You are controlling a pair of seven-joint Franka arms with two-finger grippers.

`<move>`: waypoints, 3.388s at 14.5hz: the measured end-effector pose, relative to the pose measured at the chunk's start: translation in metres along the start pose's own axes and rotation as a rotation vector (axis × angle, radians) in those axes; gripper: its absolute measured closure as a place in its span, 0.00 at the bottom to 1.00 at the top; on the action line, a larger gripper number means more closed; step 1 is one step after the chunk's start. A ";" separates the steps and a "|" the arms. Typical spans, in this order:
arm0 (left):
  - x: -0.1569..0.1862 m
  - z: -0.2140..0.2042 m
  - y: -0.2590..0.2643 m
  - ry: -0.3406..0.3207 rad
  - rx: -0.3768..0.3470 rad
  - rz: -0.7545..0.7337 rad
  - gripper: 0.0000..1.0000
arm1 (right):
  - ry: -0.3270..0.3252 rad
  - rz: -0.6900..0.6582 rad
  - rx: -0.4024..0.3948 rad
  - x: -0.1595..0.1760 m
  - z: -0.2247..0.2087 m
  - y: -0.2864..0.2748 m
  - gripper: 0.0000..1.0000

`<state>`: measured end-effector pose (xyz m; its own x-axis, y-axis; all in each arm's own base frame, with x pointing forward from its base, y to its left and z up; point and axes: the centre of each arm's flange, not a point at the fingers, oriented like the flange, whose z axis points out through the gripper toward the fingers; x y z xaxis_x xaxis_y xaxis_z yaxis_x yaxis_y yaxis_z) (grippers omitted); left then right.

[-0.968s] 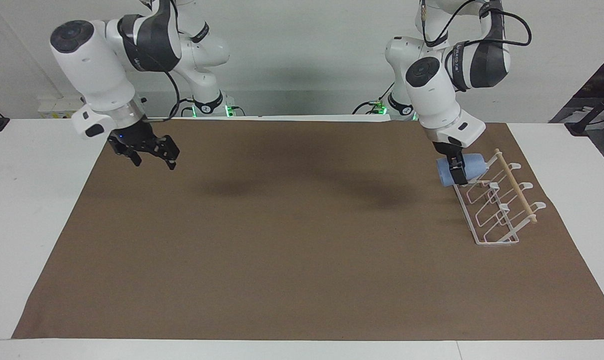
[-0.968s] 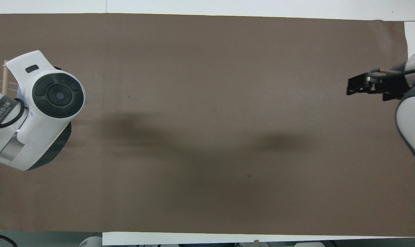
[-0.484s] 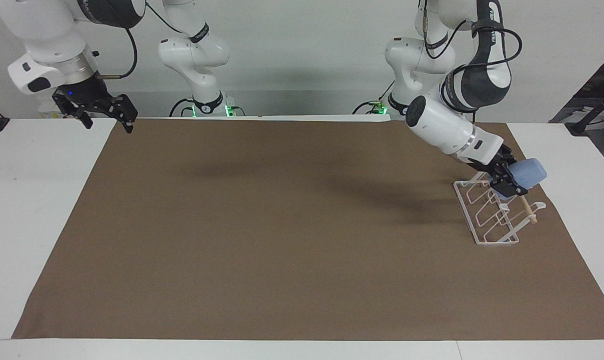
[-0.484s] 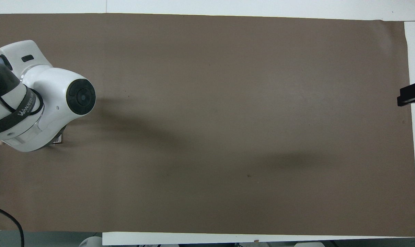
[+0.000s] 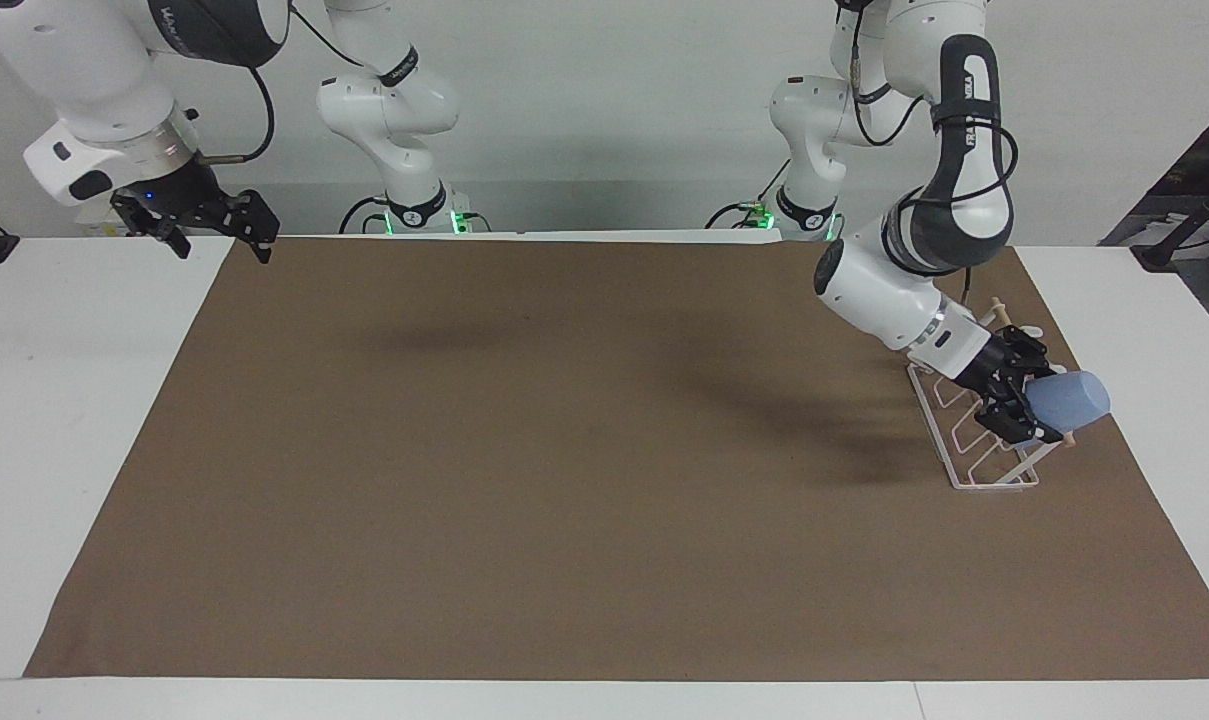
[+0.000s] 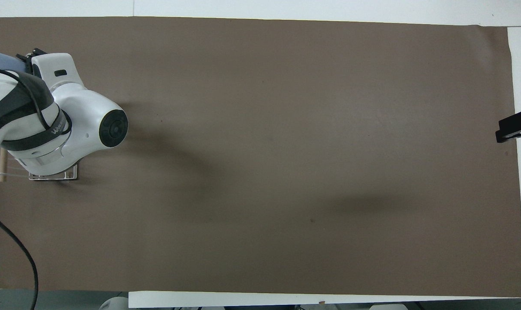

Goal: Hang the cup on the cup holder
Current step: 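Carry the blue cup with the left gripper over the cup holder, then lower the cup onto the holder peg and open the left gripper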

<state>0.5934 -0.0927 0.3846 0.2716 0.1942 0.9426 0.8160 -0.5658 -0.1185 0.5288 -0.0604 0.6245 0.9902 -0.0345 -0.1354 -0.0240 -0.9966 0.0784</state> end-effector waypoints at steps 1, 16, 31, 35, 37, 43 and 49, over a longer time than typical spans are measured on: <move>-0.004 0.003 0.001 0.012 0.010 0.013 0.17 | 0.000 -0.004 -0.001 0.000 0.000 -0.002 0.01; -0.010 0.004 -0.010 0.080 0.107 0.046 0.17 | -0.008 0.017 0.003 -0.001 0.003 0.009 0.01; -0.049 0.005 -0.020 0.015 0.080 0.096 0.15 | -0.009 0.017 0.003 -0.001 0.004 0.009 0.00; -0.048 -0.005 -0.017 -0.114 0.126 0.087 0.00 | -0.009 0.017 0.003 -0.001 0.004 0.009 0.01; -0.029 -0.013 -0.011 -0.218 0.143 0.097 0.00 | -0.009 0.017 0.003 -0.001 0.004 0.009 0.00; 0.074 -0.043 0.006 -0.513 0.060 0.066 0.00 | -0.009 0.016 0.003 -0.001 0.004 0.009 0.01; 0.128 -0.027 -0.017 -0.935 -0.078 0.028 0.00 | -0.009 0.016 0.003 -0.001 0.004 0.009 0.00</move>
<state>0.6006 -0.0799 0.5153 0.6181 0.7257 0.3022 0.7756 -0.6256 -0.0843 0.5273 -0.0693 0.6218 0.9884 -0.0515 -0.1432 -0.0407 -0.9962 0.0775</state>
